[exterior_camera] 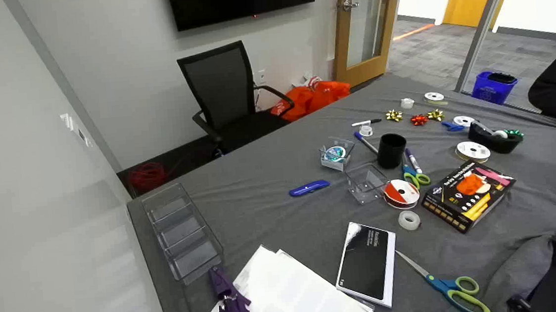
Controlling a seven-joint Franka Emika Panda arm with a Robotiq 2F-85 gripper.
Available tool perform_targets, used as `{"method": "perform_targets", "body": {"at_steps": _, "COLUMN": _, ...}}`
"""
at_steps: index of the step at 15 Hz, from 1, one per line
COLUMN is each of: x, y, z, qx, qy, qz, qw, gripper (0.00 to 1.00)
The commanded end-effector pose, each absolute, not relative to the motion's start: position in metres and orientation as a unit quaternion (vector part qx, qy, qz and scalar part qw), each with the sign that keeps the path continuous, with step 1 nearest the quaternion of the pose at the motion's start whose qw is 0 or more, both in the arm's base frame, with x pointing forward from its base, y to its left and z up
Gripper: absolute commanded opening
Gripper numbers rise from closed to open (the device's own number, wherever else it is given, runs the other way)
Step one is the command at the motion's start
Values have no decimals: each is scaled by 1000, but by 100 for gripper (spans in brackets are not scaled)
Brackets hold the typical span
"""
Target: Put the marker that is at the right of the black cup in the black cup
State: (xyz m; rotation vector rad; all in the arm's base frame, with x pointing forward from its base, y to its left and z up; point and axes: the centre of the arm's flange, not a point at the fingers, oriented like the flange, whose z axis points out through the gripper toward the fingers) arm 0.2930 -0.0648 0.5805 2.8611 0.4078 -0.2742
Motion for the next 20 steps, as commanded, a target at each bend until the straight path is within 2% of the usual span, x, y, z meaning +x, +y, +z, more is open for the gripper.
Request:
{"method": "perform_targets", "body": {"at_steps": 1, "x": 293, "y": -65, "z": 581, "qx": 979, "qy": 139, "qz": -94, "qw": 119, "gripper": 100}}
{"method": "perform_targets", "body": {"at_steps": 7, "x": 293, "y": -65, "z": 581, "qx": 979, "qy": 139, "qz": -94, "qw": 119, "gripper": 100}}
{"method": "perform_targets", "body": {"at_steps": 20, "x": 410, "y": -72, "z": 534, "qx": 973, "qy": -217, "qz": -75, "qw": 39, "gripper": 100}}
